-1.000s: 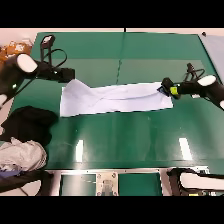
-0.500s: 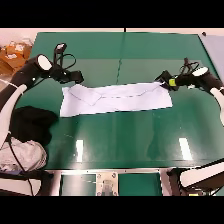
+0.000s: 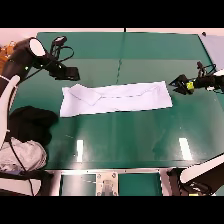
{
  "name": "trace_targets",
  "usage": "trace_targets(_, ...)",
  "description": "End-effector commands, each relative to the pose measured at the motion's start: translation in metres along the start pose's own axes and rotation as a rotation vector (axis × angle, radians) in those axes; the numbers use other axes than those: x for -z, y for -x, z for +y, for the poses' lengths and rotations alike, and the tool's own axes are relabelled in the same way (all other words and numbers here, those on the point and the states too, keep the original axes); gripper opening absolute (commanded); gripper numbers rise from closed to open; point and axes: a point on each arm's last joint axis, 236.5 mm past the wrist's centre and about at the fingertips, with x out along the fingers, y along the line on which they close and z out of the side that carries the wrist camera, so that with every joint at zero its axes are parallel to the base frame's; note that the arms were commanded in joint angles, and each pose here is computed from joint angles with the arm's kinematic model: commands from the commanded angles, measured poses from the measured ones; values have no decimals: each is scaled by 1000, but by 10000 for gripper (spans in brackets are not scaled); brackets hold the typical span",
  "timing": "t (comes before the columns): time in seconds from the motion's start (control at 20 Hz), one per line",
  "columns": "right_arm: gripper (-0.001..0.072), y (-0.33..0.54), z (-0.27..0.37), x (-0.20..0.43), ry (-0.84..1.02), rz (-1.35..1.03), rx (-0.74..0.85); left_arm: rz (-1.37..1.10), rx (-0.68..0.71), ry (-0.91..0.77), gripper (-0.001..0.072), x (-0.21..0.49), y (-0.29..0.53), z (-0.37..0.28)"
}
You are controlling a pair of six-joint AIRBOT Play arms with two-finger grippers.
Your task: Fold the shirts.
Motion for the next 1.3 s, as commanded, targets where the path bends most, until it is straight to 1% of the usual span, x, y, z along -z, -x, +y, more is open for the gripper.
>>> trace_targets(0.0, 537, -6, -17, 14, 8, 74, -15, 43, -99, 32, 371, 9, 1, 34)
trace_targets(0.05, 538, -7, -17, 15, 11, 76, -15, 50, -82, 87, 371, 10, -2, 42)
trace_targets(0.1, 538, -7, -17, 15, 23, 76, -16, 69, -36, 151, 371, 14, -8, 48)
trace_targets(0.2, 537, -7, -17, 16, 26, 82, -19, 99, 148, 287, 372, 17, -18, 45)
trace_targets(0.25, 537, -7, -17, 17, 25, 84, -19, 96, 216, 320, 371, 14, -20, 42)
trace_targets(0.3, 537, -7, -16, 17, 26, 88, -21, 96, 244, 324, 371, 13, -25, 41)
trace_targets(0.4, 537, -8, -15, 18, 28, 93, -22, 122, 217, 319, 372, 20, -41, 47)
trace_targets(0.6, 537, -8, -12, 23, 31, 113, -29, 198, 222, 345, 372, 36, -72, 51)
trace_targets(0.8, 537, -8, -9, 29, 32, 139, -38, 245, 177, 335, 372, 49, -77, 61)
trace_targets(1.0, 537, -12, -2, 34, 73, 157, -44, 224, 166, 356, 371, 45, -79, 64)
trace_targets(1.15, 537, -16, 3, 36, 105, 164, -46, 230, 206, 385, 371, 45, -89, 58)
trace_targets(1.25, 535, -16, 3, 36, 106, 164, -46, 182, 222, 405, 370, 33, -94, 57)
